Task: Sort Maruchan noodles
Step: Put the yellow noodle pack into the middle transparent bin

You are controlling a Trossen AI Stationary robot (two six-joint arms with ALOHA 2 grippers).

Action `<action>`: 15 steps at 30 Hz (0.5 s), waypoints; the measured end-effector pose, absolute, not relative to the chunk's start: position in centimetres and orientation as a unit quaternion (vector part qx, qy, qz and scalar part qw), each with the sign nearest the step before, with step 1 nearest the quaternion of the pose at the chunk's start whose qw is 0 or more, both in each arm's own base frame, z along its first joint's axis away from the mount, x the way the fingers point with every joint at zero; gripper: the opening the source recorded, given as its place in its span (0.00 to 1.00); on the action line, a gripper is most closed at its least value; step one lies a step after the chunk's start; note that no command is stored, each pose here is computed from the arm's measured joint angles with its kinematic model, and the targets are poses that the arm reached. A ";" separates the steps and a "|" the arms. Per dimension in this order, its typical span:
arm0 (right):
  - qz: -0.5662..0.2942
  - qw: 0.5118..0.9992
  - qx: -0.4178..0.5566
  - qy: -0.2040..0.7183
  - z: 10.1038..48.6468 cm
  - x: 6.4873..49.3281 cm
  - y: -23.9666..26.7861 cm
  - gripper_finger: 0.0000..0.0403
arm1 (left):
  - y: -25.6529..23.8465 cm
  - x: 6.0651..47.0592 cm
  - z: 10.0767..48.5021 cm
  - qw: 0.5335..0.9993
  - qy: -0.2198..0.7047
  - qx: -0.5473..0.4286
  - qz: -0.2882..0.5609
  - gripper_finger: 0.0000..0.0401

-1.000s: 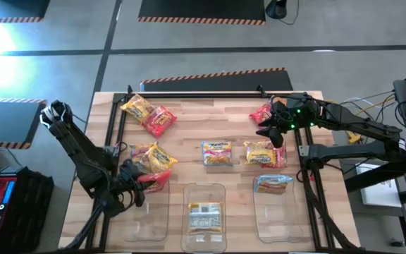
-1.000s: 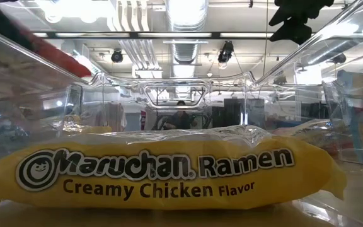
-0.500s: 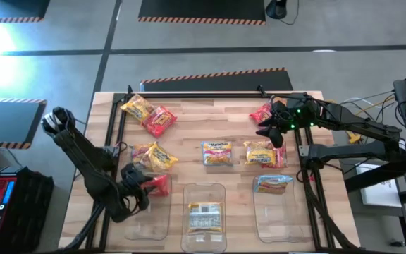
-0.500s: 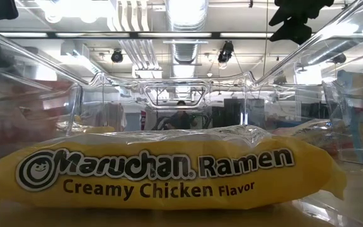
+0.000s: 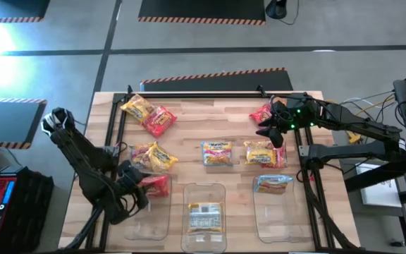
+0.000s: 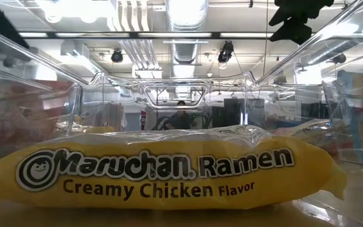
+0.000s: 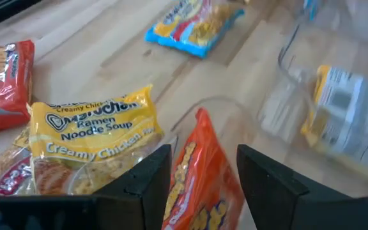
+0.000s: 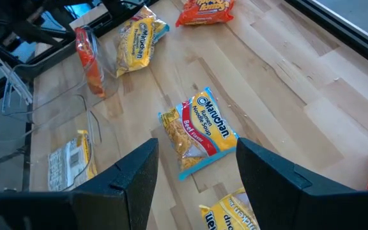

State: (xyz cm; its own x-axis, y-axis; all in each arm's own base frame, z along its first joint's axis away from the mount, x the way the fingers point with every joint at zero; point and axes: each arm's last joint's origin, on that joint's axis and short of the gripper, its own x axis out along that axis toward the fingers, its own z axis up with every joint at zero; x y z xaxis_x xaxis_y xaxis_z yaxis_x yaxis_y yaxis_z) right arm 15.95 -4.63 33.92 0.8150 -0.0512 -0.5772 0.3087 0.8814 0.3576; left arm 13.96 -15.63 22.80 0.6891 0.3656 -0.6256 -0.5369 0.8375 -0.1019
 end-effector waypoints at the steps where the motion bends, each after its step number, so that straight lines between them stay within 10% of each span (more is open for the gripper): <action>1: -0.097 0.926 0.223 0.288 33.9 15.9 -4.6 0.49 | -15.6 14.1 23.1 0.907 0.297 -0.153 0.256 0.40; 15: -0.097 0.926 0.223 0.288 33.9 15.9 -4.6 0.49 | -10.3 19.0 25.5 0.846 0.286 -0.253 0.373 0.40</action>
State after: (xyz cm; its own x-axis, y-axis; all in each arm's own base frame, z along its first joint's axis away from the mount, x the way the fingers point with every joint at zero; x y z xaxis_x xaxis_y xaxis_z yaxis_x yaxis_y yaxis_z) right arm 15.95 -4.63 33.92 0.8150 -0.0510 -0.5772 0.3085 0.8814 0.3578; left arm 18.98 -10.28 25.51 0.5584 0.4849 -0.6732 -0.7751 0.5941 -0.2150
